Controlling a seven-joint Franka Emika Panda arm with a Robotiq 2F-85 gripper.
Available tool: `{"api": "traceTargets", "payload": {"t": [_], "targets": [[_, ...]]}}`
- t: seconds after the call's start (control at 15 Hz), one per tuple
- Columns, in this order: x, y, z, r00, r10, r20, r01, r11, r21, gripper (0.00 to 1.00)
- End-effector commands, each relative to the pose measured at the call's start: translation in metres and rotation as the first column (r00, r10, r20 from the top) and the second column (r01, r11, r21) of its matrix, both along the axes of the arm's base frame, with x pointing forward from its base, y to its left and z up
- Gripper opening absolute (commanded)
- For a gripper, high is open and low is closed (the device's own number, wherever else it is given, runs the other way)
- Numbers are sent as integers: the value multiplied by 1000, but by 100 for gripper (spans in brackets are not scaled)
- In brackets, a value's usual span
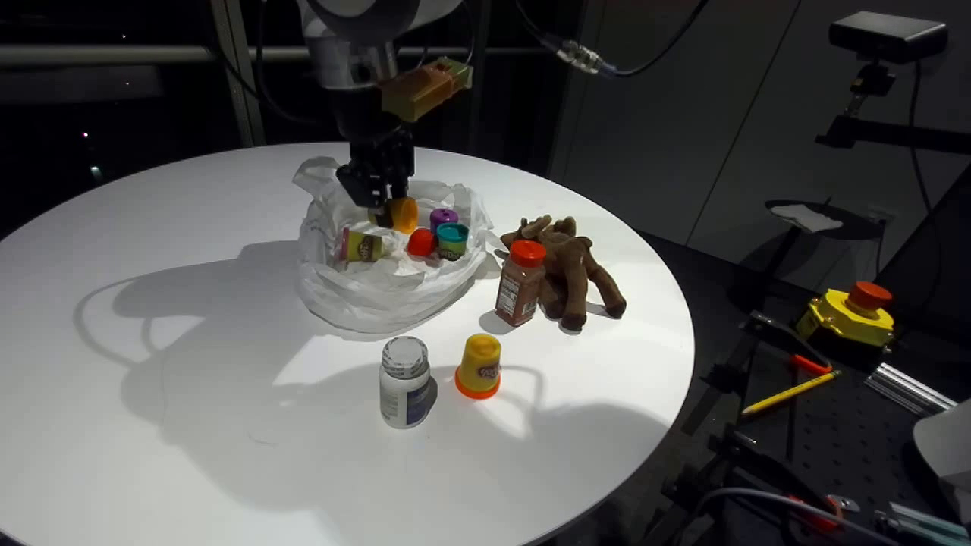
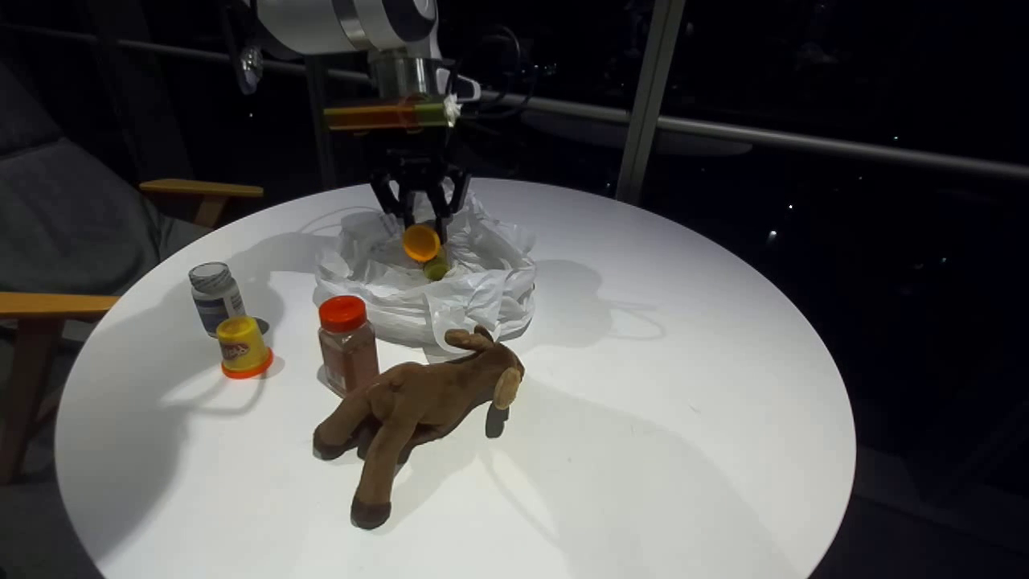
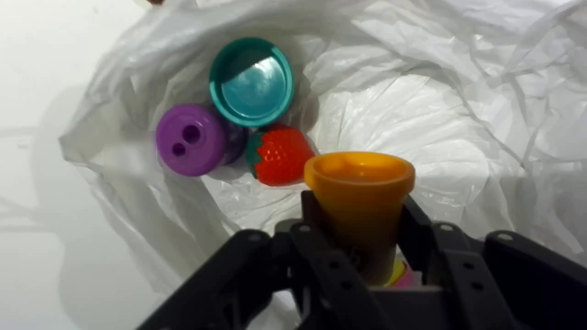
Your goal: Remove the contents from the white plastic bag and put them on the table one at a time
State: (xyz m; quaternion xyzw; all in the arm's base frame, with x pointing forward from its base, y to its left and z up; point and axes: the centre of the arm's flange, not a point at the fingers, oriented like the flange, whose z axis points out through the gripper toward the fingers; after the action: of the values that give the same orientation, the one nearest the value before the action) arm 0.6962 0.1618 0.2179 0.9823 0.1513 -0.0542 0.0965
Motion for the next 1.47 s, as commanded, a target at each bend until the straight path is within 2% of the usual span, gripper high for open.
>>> {"api": "traceTargets", "payload": {"t": [0.0,0.2,0.4,0.67,1.0,1.4], "targets": [[-53,-15,70,991,-118,-56,118,993,-1,22],[-99,-21,96,960,-210,-185,206,978,-39,23],[-140,-16,96,942,-248,-229,236,969,-77,22],[-183,8,62,961,-205,-184,197,979,-60,21],[-226,27,0,965,-162,-204,168,986,13,21],[-250,20,-35,976,-149,-158,158,986,49,21]]}}
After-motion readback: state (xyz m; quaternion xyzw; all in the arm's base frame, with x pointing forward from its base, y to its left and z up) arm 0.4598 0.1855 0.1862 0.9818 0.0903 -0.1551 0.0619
